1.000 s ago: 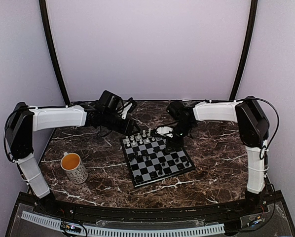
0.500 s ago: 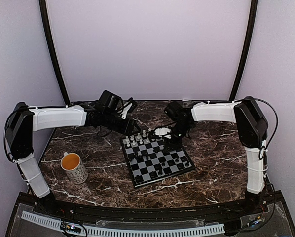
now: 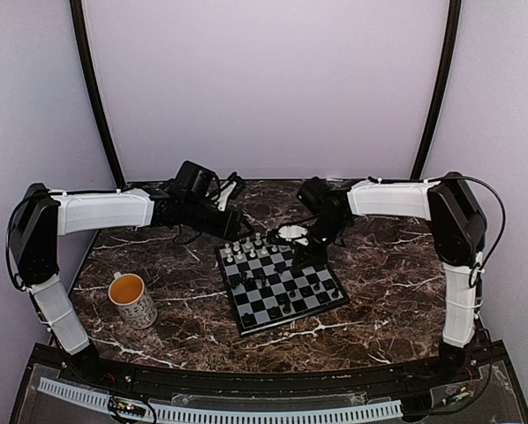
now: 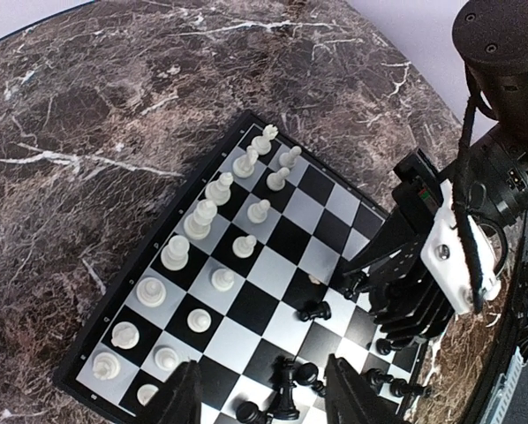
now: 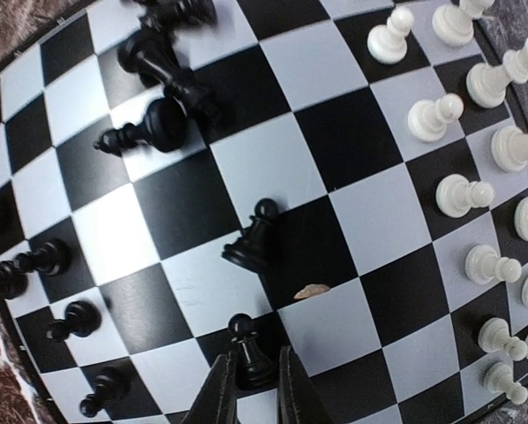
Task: Set up the chess pieces on the board
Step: Pick up the pawn from the chessboard, then pass from the right arm to the left
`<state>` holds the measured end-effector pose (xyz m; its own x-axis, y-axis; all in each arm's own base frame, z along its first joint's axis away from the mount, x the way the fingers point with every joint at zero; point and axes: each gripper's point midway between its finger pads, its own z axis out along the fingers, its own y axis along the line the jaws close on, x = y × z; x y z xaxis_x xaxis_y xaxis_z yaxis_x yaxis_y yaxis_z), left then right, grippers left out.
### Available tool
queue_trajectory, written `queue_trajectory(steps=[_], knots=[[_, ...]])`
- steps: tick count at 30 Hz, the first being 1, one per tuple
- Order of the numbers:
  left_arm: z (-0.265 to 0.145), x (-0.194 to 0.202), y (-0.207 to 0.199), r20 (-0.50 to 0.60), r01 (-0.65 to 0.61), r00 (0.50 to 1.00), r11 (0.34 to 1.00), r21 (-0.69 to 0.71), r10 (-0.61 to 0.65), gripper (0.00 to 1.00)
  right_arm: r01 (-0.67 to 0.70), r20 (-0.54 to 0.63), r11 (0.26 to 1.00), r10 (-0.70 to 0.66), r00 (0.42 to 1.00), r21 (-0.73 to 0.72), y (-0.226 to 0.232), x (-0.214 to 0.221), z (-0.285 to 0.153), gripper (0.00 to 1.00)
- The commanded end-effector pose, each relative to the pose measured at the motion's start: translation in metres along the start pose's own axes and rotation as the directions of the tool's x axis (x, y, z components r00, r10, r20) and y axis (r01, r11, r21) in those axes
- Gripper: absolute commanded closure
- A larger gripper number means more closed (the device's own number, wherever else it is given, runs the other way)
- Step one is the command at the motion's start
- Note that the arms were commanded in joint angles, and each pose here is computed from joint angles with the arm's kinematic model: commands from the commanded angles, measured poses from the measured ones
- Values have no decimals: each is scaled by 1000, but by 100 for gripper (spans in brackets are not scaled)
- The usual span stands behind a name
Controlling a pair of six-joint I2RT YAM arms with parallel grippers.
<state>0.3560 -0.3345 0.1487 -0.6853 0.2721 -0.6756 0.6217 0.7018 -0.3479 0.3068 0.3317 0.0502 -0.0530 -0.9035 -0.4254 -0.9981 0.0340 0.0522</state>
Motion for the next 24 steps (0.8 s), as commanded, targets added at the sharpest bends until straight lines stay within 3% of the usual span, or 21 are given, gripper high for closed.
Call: queue_trajectory(steps=[1,7,14,24], knots=[[-24,-22,-27,90,16,996,990,138,-29,50,-21,195,1000,23,981,-13,9,-40,-52,88],[-33,-31,-56,133,33,988,943,330,-82,51,-100,344,993,114,932,-57,1,-74,-93,88],[-43,-35,-71,169,15,981,908,419,-94,58,-134,438,976,197,877,-172,4,-103,-114,88],[-46,-32,-88,136,22,985,846,533,-111,55,-116,457,971,202,866,-208,13,-116,-121,87]])
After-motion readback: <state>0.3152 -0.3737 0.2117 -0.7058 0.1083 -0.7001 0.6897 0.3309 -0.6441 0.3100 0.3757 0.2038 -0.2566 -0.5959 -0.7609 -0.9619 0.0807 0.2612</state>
